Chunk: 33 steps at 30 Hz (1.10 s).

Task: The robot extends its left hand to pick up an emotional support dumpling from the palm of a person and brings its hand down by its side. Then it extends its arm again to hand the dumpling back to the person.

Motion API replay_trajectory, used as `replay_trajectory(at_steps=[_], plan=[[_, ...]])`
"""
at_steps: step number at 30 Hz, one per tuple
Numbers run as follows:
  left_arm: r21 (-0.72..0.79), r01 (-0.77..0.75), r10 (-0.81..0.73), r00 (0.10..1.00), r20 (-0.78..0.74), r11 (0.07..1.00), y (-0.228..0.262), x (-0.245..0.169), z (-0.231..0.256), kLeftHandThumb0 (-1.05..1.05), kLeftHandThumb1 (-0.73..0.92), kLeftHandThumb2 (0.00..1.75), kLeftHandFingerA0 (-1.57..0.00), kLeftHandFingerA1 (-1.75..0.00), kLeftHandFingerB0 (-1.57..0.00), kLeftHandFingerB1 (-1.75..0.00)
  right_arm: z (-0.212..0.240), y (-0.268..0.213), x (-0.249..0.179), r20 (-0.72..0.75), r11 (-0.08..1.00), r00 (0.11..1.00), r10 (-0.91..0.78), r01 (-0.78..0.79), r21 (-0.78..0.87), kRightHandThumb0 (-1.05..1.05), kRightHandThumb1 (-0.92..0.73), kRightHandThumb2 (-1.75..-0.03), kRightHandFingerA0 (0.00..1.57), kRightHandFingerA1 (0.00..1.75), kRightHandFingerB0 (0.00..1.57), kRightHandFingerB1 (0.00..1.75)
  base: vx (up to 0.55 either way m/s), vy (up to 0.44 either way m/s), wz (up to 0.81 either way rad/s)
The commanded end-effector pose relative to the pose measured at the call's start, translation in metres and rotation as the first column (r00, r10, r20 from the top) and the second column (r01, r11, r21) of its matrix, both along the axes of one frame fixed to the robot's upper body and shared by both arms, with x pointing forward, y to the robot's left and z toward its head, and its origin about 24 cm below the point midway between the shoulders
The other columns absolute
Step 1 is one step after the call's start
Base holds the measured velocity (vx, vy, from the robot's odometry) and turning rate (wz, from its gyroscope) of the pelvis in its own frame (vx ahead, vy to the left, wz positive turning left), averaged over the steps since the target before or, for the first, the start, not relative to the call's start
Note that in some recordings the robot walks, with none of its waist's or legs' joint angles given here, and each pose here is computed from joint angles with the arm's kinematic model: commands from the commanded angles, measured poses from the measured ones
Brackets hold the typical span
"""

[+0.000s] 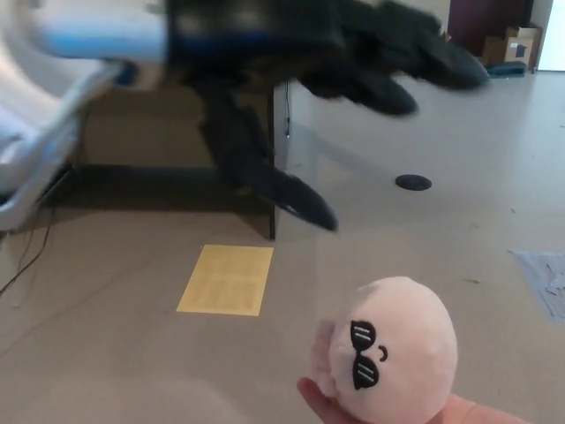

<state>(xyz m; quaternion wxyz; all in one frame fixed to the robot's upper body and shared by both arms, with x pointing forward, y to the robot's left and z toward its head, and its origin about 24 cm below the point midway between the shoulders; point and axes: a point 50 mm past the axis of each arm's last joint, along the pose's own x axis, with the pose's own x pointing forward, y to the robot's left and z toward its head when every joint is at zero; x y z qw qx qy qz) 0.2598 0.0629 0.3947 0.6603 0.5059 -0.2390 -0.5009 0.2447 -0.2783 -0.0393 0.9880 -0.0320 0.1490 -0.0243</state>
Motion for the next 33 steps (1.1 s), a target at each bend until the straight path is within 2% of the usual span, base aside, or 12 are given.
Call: replay_trajectory(at_steps=[1,2,3,4,5,6,13,15,16,21,24,33], plan=[[0.302,0.031,-0.008,0.997,-0.077,0.953,-0.030,-0.009,-0.013,-0.81,0.43,0.57,-0.12,-0.38,0.00,-0.23,0.005,-0.001,0.006,0.025,1.000,1.000,-0.004,0.005,-0.028,-0.56,-0.47,-0.78,0.72,0.58,0.34,0.45,0.00,0.000,0.00],[0.322,0.035,-0.012,0.997,-0.075,0.946,-0.032,-0.010,-0.014,-0.60,0.34,0.83,0.00,-0.46,0.00,-0.21,0.005,0.000,0.007,0.026,1.000,1.000,-0.002,0.002,-0.025,-0.49,-0.54,-0.57,0.78,0.47,0.40,0.33,0.00,0.000,0.00],[0.333,0.039,-0.015,0.997,-0.072,0.942,-0.034,-0.010,-0.015,-0.60,0.34,0.83,0.00,-0.46,0.00,-0.21,0.005,0.000,0.007,0.027,1.000,1.000,0.000,0.001,-0.023,-0.49,-0.54,-0.57,0.78,0.47,0.40,0.33,0.00,0.000,0.00],[0.365,0.045,-0.018,0.997,-0.075,0.930,-0.037,-0.010,-0.017,-0.63,0.34,0.82,0.00,-0.30,0.00,-0.16,0.006,0.001,0.007,0.030,1.000,1.000,0.001,0.000,-0.022,-0.57,-0.46,-0.79,0.72,0.59,0.34,0.45,0.00,0.000,0.00],[0.401,0.049,-0.019,0.997,-0.080,0.915,-0.041,-0.011,-0.018,-0.63,0.34,0.82,0.00,-0.30,0.00,-0.16,0.006,0.001,0.008,0.033,1.000,0.999,0.001,0.000,-0.021,-0.57,-0.46,-0.79,0.72,0.59,0.34,0.45,0.00,0.000,0.00],[0.421,0.050,-0.015,0.996,-0.086,0.906,-0.044,-0.011,-0.020,-0.66,0.37,0.83,0.00,-0.17,0.00,-0.10,0.006,0.001,0.008,0.034,1.000,0.999,0.000,0.001,-0.031,-0.52,-0.56,-0.57,0.79,0.47,0.40,0.33,0.00,0.000,0.00],[0.503,0.027,0.022,0.996,-0.092,0.864,-0.054,-0.010,-0.027,-0.61,0.31,0.83,0.00,-0.22,0.00,-0.16,0.008,0.003,0.010,0.048,0.999,0.999,0.016,-0.014,-0.044,-0.53,-0.58,-0.57,0.79,0.47,0.38,0.33,0.00,0.000,0.00],[0.511,0.025,0.017,0.997,-0.077,0.859,-0.056,-0.010,-0.028,-0.62,0.32,0.84,0.00,-0.21,0.00,-0.14,0.009,0.003,0.010,0.054,0.999,0.998,0.017,-0.015,-0.043,-0.53,-0.58,-0.58,0.81,0.47,0.39,0.33,0.00,0.000,0.00],[0.519,0.016,0.021,0.998,-0.064,0.855,-0.056,-0.010,-0.027,-0.70,0.39,0.86,0.00,-0.10,0.00,-0.07,0.009,0.003,0.011,0.055,0.999,0.998,0.019,-0.017,-0.047,-0.53,-0.58,-0.58,0.80,0.46,0.38,0.33,0.00,0.000,0.00],[0.529,-0.016,0.028,1.000,-0.014,0.848,-0.056,-0.011,-0.026,-0.71,0.41,0.87,0.00,-0.11,0.00,-0.04,0.009,0.003,0.011,0.049,0.998,0.998,0.030,-0.027,-0.060,-0.55,-0.58,-0.58,0.80,0.47,0.37,0.33,0.00,0.000,0.00],[0.527,-0.061,0.041,0.998,0.049,0.847,-0.056,-0.010,-0.027,-0.70,0.40,0.88,0.00,-0.13,0.00,-0.08,0.008,0.003,0.012,0.039,0.998,0.999,0.027,-0.025,-0.050,-0.57,-0.56,-0.57,0.81,0.46,0.39,0.33,0.00,0.000,0.00],[0.566,-0.134,-0.022,0.965,0.262,0.814,-0.056,-0.012,-0.032,-0.83,0.46,0.93,0.00,-0.12,0.00,0.00,0.008,0.004,0.011,0.037,0.999,0.999,0.028,-0.027,-0.025,-0.55,-0.56,-0.57,0.78,0.46,0.39,0.33,0.00,0.000,0.00]])
